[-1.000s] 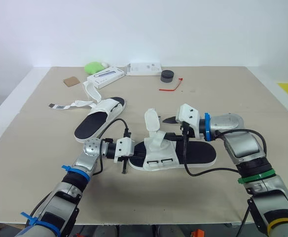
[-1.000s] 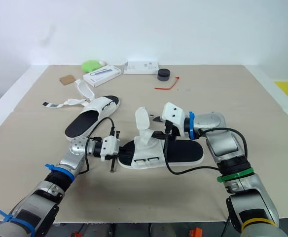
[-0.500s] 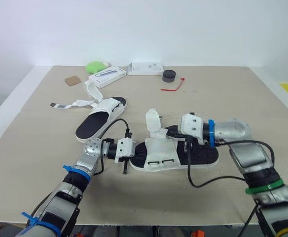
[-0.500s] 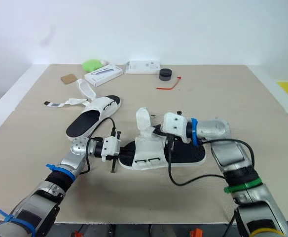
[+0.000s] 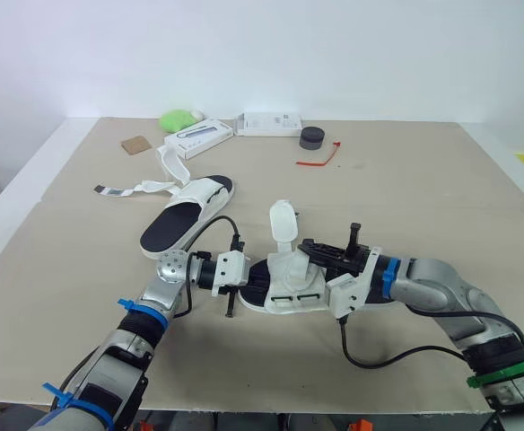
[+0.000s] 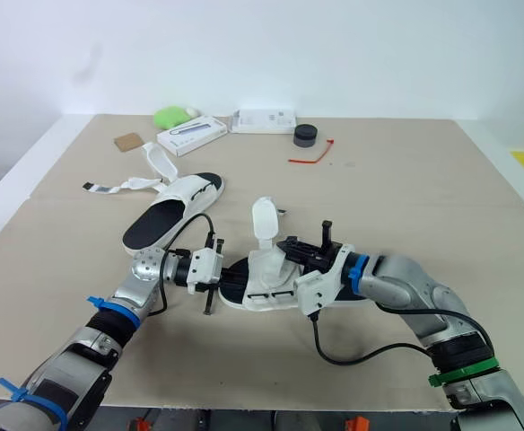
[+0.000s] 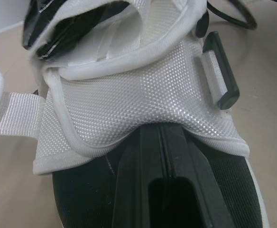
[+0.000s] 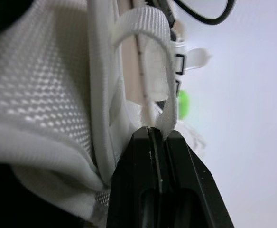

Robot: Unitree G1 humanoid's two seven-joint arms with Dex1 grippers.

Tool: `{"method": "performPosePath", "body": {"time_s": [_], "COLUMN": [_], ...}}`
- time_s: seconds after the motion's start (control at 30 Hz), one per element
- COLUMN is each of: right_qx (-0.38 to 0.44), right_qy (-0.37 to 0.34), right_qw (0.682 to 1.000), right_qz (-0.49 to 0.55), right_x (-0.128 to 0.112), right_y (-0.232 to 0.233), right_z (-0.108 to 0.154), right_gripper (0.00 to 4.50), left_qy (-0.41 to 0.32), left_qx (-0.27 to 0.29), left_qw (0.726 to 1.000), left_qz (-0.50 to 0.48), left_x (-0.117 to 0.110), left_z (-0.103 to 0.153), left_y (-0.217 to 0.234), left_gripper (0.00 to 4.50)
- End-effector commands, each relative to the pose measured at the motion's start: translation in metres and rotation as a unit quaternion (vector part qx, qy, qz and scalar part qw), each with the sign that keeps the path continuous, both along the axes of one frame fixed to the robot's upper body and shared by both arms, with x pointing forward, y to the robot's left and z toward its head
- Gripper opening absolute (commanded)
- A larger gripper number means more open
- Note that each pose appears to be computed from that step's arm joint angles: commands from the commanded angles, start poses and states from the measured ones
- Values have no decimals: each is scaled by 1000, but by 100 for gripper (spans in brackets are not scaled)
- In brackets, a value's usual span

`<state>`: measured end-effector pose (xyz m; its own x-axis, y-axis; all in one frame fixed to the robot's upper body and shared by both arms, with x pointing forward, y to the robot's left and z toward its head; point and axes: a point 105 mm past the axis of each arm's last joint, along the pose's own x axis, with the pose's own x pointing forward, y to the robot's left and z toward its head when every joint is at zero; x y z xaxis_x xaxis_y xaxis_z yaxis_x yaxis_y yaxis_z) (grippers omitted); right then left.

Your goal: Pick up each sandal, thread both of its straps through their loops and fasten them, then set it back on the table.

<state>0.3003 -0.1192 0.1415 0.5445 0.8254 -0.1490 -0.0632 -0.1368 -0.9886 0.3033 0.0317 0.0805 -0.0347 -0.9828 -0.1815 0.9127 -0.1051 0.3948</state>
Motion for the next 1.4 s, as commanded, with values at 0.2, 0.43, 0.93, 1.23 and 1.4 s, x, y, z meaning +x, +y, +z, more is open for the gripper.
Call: {"method": "performPosePath", "body": {"time_s": [0.2,0.43,0.93,1.23,1.4], "right_qx": [82,115,114,104,69], "right_qy": [-178,-229,-311,-311,-278], "right_qw": [980,966,942,943,955], "right_qz": [18,27,52,63,83], "right_x": [0,-4,-10,-19,-35], "right_y": [-2,-2,-5,-10,-10], "right_z": [59,69,85,80,68], "right_gripper": [5,5,5,5,5], "left_qy": [94,95,99,99,99], "left_qx": [108,108,107,107,107], "left_qw": [990,990,989,989,989], "left_qz": [-5,-7,-10,-11,-12], "left_x": [-20,-21,-23,-22,-22], "left_z": [-65,-66,-67,-67,-67], "left_y": [12,12,11,10,9], "left_gripper": [0,0,0,0,0]}}
